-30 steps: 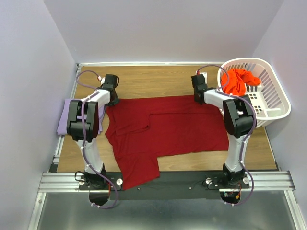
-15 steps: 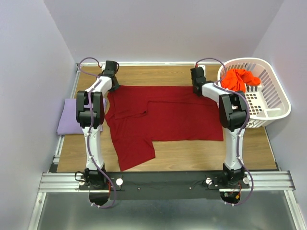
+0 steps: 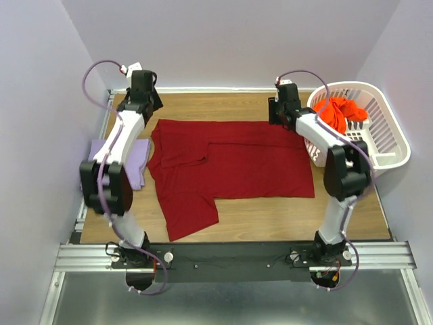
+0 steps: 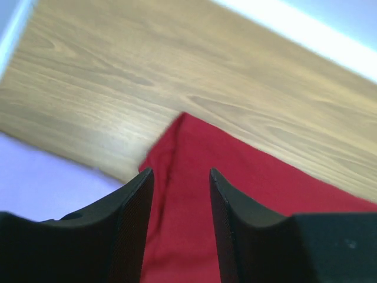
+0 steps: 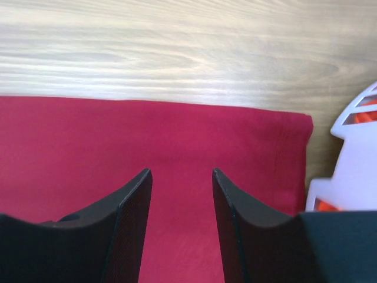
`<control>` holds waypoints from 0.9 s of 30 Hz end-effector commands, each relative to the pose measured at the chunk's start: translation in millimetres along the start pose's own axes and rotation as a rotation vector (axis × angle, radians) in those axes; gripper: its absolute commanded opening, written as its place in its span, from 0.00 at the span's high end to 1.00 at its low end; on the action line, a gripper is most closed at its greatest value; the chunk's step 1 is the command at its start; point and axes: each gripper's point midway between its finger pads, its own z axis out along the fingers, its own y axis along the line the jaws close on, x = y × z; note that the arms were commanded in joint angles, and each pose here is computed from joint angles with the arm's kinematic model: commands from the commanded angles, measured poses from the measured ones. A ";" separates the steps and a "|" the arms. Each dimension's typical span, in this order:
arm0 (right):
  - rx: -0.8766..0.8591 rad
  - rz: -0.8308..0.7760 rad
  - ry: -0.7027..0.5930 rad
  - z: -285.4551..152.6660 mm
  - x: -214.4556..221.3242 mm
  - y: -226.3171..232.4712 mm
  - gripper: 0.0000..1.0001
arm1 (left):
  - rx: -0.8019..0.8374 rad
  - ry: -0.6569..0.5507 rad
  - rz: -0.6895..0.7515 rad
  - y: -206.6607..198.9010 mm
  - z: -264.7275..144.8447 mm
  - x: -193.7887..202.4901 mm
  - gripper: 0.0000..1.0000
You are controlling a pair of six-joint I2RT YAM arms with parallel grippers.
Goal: Fold and stack the t-shirts
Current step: Fold the tshirt
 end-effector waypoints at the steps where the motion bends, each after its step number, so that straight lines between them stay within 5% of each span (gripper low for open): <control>1: -0.215 -0.002 -0.015 -65.5 -0.8 52.0 0.46 | 0.036 -0.022 -0.037 6.8 -61.1 16.7 0.49; 5: -0.389 -0.063 0.027 -110.2 36.8 99.6 0.46 | 0.058 0.042 -0.044 35.3 -89.8 78.7 0.49; 10: -0.708 -0.288 0.114 -182.6 113.8 218.3 0.49 | 0.073 0.092 -0.005 64.3 -116.7 130.9 0.53; 18: -0.959 -0.682 0.158 -248.9 221.4 348.8 0.59 | 0.017 -0.154 -0.051 98.2 -152.0 104.2 0.53; 27: -1.069 -0.880 0.152 -265.3 274.2 409.8 0.60 | -0.081 -0.320 -0.122 125.7 -167.3 83.3 0.53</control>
